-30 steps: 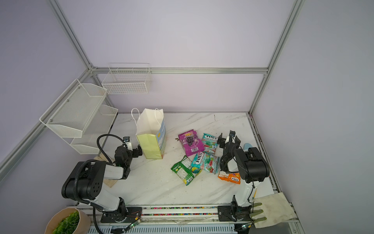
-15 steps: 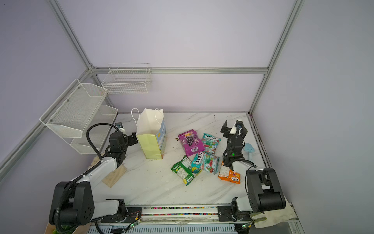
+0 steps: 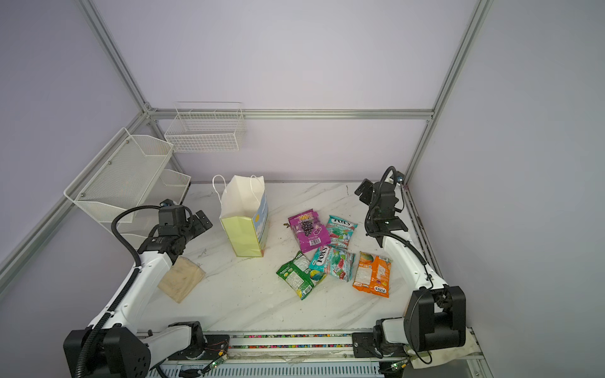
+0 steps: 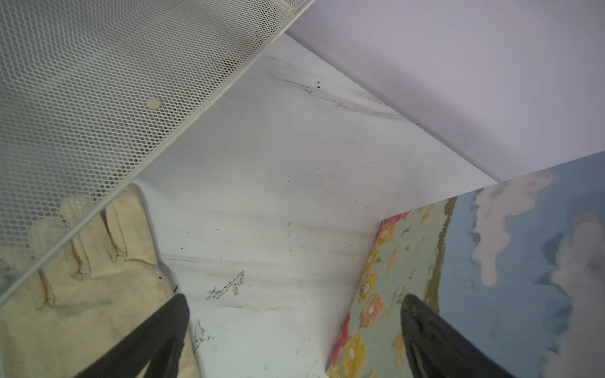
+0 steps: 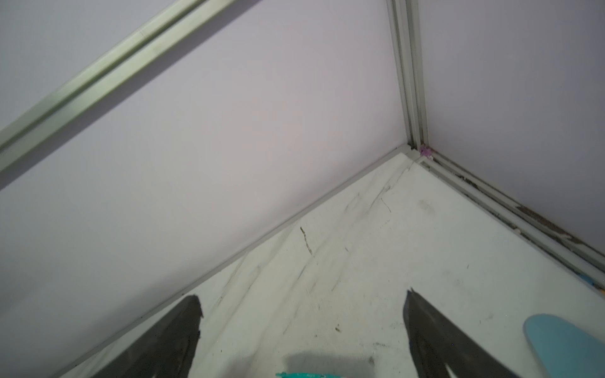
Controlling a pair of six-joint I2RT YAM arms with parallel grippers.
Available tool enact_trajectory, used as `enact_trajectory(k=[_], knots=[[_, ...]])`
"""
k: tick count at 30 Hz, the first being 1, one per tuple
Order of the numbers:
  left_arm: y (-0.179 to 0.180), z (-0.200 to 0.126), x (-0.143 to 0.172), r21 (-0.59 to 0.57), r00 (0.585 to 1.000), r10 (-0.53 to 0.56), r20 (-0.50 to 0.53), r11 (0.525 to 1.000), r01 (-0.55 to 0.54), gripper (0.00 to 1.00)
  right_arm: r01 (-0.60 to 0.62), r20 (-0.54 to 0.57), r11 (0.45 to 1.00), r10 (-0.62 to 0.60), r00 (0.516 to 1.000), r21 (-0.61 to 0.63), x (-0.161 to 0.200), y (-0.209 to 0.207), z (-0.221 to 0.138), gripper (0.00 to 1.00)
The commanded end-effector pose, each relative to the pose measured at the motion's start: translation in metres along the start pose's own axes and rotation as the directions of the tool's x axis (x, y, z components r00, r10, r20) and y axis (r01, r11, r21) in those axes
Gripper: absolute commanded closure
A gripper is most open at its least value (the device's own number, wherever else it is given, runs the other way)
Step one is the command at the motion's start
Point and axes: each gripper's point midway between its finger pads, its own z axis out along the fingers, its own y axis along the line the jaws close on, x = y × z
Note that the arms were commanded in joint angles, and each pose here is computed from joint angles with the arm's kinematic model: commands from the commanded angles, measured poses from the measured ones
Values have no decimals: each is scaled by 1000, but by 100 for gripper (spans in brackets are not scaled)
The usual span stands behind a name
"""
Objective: Place the snacks into the paper bag
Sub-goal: Pick up the snack at the center of the table.
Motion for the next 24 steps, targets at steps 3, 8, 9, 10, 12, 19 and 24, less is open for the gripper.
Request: enact_trajectory(k=[3,8,9,10,12,19,24], knots=[[-10,-53,-34,70,995,-51,85,997,46,0,-55,-296,993,85,952,108,59,-10,20,3],[-29,-69,-36,184,995,-76,60,981,64,0,-13,-427,1000,8,904,-8,107,11,11,3],[-37,-76,-35,240,995,-74,60,969,58,0,4,-410,999,-25,912,-52,111,20,5,3],[-45,-82,-33,301,995,-76,59,952,55,0,13,-389,996,-45,920,-84,112,27,-1,3],[-55,-98,-27,393,995,-71,65,919,40,3,38,-375,990,-87,923,-134,117,38,-12,2],[-60,-154,-1,511,994,36,100,856,-83,4,121,-393,967,-203,897,-223,131,57,-36,3],[-63,-178,24,598,994,74,75,795,-104,5,152,-472,946,-276,837,-285,161,62,-46,4]])
